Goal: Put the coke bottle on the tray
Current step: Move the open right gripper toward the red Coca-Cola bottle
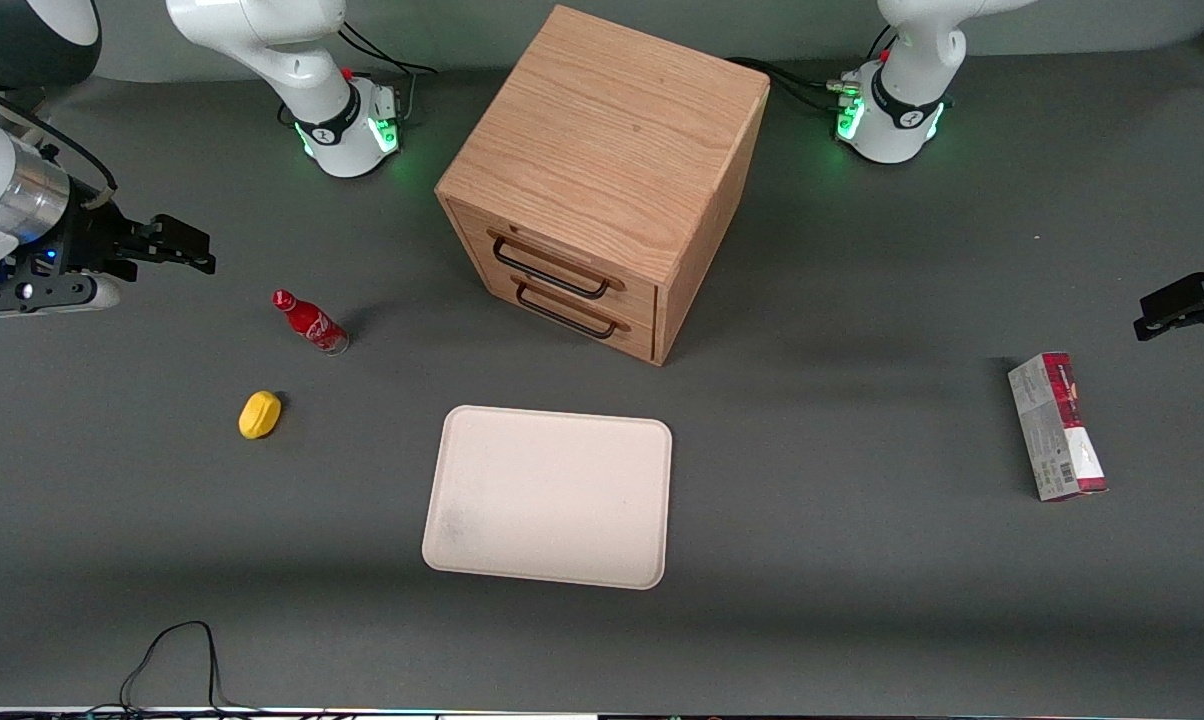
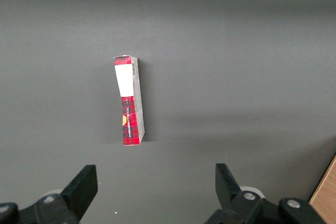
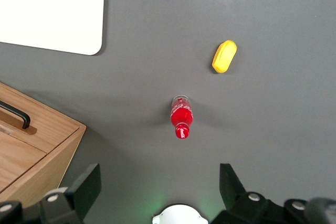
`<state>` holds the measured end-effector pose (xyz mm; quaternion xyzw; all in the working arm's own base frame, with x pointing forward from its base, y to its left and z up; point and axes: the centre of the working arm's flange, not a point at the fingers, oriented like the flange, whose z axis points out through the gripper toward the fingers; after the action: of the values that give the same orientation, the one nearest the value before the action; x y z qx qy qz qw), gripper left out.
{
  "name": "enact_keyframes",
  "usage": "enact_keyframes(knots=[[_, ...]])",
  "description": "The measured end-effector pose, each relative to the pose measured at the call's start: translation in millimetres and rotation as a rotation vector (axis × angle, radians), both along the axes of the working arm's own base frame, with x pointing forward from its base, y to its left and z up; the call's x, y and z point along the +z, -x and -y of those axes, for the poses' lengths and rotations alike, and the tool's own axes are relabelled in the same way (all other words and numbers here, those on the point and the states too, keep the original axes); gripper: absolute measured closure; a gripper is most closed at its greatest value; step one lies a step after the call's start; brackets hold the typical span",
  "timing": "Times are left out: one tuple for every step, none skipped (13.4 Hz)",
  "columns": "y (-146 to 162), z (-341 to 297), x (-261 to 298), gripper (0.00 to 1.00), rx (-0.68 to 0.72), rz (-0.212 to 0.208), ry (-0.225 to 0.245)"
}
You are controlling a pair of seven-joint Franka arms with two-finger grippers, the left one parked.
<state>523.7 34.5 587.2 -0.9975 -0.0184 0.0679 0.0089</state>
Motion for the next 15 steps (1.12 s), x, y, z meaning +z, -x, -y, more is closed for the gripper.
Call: enact_keyframes(knots=[[-0.3,0.2,2.0,0.00,-0.001,0.004,0.000],[-0.4,0.2,2.8,0.00,-0.001,0.006,0.000],[-0.5,0.2,3.2,0.00,-0.001,0.007,0.000],[-0.5,0.1,3.3,0.00,-0.001,0.007,0.000],[-0.6,0.0,3.5,0.00,0.000,0.007,0.000],[-0.7,-0.3,3.4,0.00,0.000,0.007,0.000],[-0.9,-0.4,3.3,0.00,0.000,0.007,0.000],[-1.3,-0.4,3.1,0.00,0.000,0.007,0.000],[-1.6,-0.4,2.8,0.00,0.000,0.007,0.000],[-1.8,-0.4,2.7,0.00,0.000,0.006,0.000],[-2.0,-0.4,3.0,0.00,0.000,0.007,0.000],[-2.0,-0.4,3.4,0.00,0.000,0.008,0.000],[-2.0,-0.4,3.6,0.00,0.000,0.008,0.000],[-2.1,-0.6,3.8,0.00,0.001,0.009,0.000],[-2.1,-1.1,4.6,0.00,0.002,0.010,-0.001]])
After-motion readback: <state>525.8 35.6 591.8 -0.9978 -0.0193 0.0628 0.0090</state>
